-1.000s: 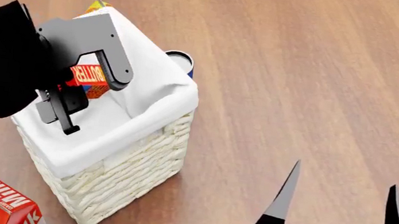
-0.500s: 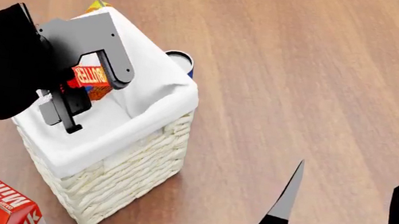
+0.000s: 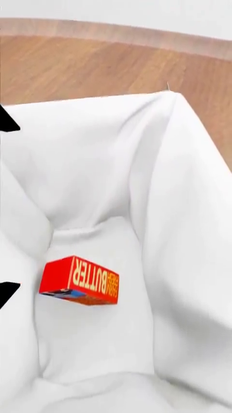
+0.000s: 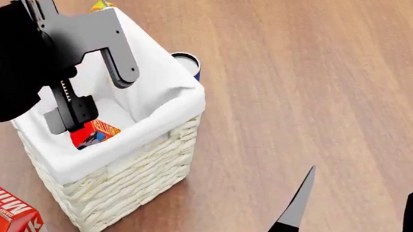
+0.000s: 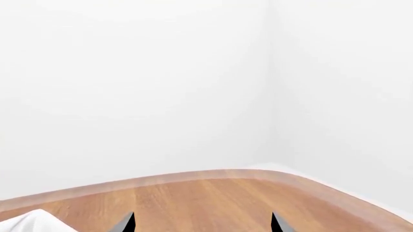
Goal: Pick up the butter and put it in the basket.
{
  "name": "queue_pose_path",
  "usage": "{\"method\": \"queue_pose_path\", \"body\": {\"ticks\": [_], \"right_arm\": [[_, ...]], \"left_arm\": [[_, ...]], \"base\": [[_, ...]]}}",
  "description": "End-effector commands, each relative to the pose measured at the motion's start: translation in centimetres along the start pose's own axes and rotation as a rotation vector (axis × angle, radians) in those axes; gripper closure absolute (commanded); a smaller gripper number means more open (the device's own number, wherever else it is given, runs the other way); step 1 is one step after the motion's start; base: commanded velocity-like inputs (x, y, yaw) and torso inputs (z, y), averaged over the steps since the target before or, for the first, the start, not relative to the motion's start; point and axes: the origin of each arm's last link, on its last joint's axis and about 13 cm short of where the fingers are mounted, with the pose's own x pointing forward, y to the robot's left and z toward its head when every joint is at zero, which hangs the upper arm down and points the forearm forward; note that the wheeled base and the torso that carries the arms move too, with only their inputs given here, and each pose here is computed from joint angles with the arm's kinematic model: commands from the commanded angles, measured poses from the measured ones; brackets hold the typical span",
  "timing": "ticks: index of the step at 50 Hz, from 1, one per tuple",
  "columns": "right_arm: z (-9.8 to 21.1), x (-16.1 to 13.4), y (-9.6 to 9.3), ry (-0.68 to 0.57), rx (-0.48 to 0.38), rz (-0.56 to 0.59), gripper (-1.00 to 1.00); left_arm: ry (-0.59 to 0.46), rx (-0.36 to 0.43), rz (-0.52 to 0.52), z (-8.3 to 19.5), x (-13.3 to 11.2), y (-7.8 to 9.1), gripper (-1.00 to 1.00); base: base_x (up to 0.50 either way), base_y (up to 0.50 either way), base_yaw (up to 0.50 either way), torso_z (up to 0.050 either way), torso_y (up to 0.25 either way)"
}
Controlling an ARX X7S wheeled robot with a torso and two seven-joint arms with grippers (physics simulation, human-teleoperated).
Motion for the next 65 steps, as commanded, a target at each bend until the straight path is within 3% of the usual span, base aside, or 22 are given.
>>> {"method": "queue_pose_path", "body": {"ticks": [1,15,20,21,22,25,29,31,34,40,42,43,46,48,51,53,65], "right_arm": [[0.2,0.0,0.0,-0.004,0.000,0.001,-1.00],[1.1,-0.1,0.3,-0.027,0.009,0.012,-1.00],[1.9,-0.1,0.3,-0.048,0.012,0.014,-1.00],[2.1,-0.1,0.4,-0.055,0.012,0.015,-1.00],[2.3,-0.2,0.4,-0.061,0.014,0.015,-1.00],[2.5,-0.3,0.4,-0.067,0.014,0.017,-1.00],[2.7,-0.3,0.4,-0.075,0.013,0.018,-1.00],[2.7,-0.3,0.5,-0.074,0.012,0.020,-1.00],[2.7,-0.4,0.7,-0.073,0.008,0.026,-1.00],[2.7,-0.4,1.0,-0.070,0.001,0.037,-1.00],[2.6,-0.4,1.0,-0.068,-0.002,0.039,-1.00],[2.5,-0.5,1.0,-0.065,-0.003,0.038,-1.00],[2.5,-0.4,1.0,-0.064,-0.003,0.037,-1.00],[2.5,-0.4,1.0,-0.065,-0.004,0.039,-1.00],[2.3,-0.4,1.0,-0.060,-0.004,0.037,-1.00],[2.2,-0.4,1.0,-0.057,-0.005,0.037,-1.00],[1.7,-0.4,1.3,-0.046,-0.007,0.048,-1.00]], "left_arm": [[0.000,0.003,0.013,0.0,-0.2,0.2,-1.00],[-0.056,0.017,0.015,0.8,-0.5,0.5,-1.00],[-0.139,0.035,0.030,1.6,-0.7,0.5,-1.00],[-0.202,0.001,0.028,2.1,-1.0,0.7,-1.00],[-0.198,0.046,0.048,2.1,-1.0,0.7,-1.00],[-0.253,0.040,0.076,1.5,-2.5,0.4,-1.00],[-0.363,0.028,0.142,0.2,-4.8,-0.9,-1.00],[-0.454,-0.021,0.144,-0.5,-6.0,-2.0,-1.00],[-0.500,-0.025,0.169,-1.2,-6.7,-3.0,-1.00],[-0.681,-0.104,0.229,-2.8,-8.2,-6.9,-1.00],[-0.686,-0.056,0.308,-3.1,-8.4,-7.5,-1.00],[-0.727,-0.113,0.313,-3.3,-8.6,-8.2,-1.00],[-0.779,-0.163,0.379,-4.0,-8.7,-9.5,-1.00],[-0.840,-0.138,0.433,-4.3,-8.9,-9.7,-1.00],[-0.877,-0.195,0.498,-4.9,-9.3,-10.3,-1.00],[-0.938,-0.271,0.539,-5.2,-9.9,-11.1,-1.00],[-1.048,-0.410,0.590,-7.4,-11.5,-14.8,-1.00]], "base": [[0.00,0.00,0.00,0.000,0.000],[0.00,0.00,0.00,0.000,0.000],[0.00,0.00,0.00,0.000,0.000],[0.00,0.00,0.00,0.000,0.010],[0.00,0.00,0.00,0.000,0.000],[0.00,0.00,0.00,0.000,0.000],[0.00,0.00,0.00,0.000,0.000],[0.00,0.00,0.00,0.000,0.000],[0.00,0.00,0.00,0.000,0.000],[0.00,0.00,0.00,0.000,0.000],[0.00,0.00,0.00,0.000,0.000],[0.00,0.00,0.00,0.000,0.000],[0.00,0.00,0.00,0.000,0.000],[0.00,0.00,0.00,0.000,0.000],[0.00,0.00,0.00,0.000,0.000],[0.00,0.00,0.00,0.000,0.000],[0.00,0.00,0.00,0.000,0.000]]}}
